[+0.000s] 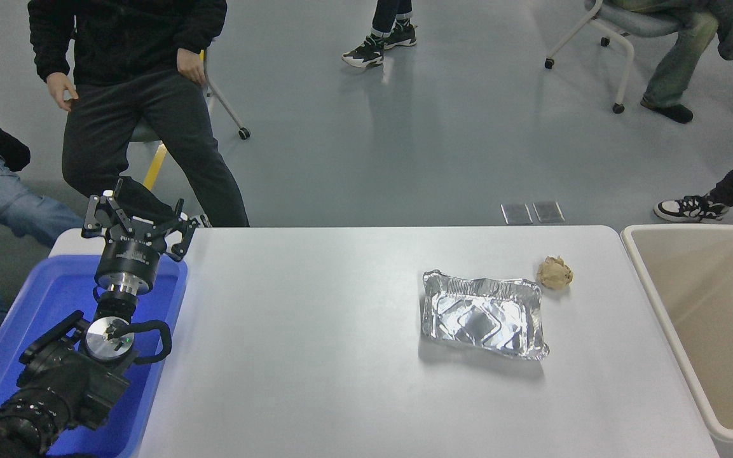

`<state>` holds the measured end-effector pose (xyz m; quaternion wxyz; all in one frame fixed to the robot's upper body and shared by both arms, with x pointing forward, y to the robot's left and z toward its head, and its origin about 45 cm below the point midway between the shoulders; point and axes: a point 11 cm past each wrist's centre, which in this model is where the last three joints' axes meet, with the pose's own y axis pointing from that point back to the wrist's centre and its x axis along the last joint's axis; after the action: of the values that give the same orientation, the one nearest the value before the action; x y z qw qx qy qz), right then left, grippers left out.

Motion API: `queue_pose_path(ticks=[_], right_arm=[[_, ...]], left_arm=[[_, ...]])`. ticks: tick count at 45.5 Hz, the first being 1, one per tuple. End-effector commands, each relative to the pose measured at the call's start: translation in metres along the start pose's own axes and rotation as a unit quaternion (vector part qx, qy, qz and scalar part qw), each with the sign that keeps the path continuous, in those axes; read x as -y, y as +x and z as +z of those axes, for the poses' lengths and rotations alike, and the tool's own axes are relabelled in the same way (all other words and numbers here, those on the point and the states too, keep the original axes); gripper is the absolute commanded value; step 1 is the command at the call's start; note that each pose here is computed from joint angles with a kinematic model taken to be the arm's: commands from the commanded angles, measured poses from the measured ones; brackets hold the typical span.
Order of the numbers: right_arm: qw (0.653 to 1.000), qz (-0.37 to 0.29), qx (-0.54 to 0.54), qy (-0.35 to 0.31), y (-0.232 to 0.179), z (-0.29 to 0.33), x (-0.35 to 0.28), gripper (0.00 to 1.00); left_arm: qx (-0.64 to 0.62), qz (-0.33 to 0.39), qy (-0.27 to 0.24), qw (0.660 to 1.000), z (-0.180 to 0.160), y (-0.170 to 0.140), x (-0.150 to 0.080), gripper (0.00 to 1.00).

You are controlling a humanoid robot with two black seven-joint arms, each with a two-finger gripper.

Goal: Pick up paper cup place in dustbin

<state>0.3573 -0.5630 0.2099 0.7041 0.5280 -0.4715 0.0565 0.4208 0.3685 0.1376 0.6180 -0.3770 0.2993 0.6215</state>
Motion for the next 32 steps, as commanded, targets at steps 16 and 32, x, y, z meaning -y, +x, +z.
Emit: queue_pose_path(ticks=[16,32], right_arm=[[0.983,-0.114,-0.136,0.056,-0.015,-0.081,-0.049,1.0],[0.916,-0.322,-0.22,0.095,-0.006,-0.157,-0.126,1.0]], left_arm=[[0.0,0.0,-0.001,1.0,0.0,0.0,0.0,0.99],[0.0,0.0,0.0,1.0,0.0,0.0,0.0,0.99]])
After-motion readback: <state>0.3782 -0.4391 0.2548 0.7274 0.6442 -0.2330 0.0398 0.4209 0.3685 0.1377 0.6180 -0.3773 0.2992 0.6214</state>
